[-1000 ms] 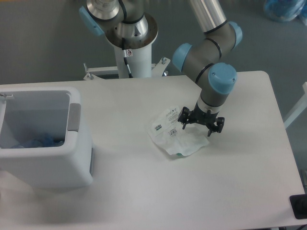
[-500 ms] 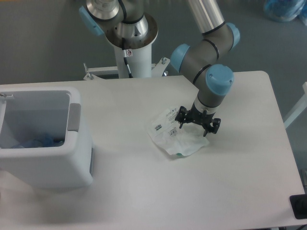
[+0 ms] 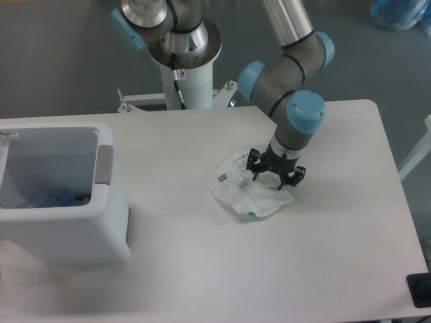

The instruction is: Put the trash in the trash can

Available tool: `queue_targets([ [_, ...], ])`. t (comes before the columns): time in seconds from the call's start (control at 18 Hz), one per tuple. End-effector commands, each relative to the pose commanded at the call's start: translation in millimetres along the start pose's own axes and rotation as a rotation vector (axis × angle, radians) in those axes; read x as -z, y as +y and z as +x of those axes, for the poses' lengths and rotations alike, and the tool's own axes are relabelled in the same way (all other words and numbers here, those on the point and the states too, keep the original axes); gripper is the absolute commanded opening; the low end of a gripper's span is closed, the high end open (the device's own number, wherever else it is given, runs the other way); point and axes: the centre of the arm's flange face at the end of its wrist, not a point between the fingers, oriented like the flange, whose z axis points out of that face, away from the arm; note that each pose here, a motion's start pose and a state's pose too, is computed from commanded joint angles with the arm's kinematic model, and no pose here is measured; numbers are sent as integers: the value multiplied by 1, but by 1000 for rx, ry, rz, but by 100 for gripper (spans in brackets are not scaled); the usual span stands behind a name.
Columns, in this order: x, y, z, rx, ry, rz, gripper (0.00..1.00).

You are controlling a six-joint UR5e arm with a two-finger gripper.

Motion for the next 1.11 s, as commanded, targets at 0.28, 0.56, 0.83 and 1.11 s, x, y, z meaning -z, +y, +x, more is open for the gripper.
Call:
queue_targets([
  [0.28,-2,3,0,6,6,-3,23],
  [0.56,6,3,2,6,1,0,7],
  [0.83,30,-4,1,-4,-39,33,3],
  [1.11,94,-30,2,-27,-98,208,3],
])
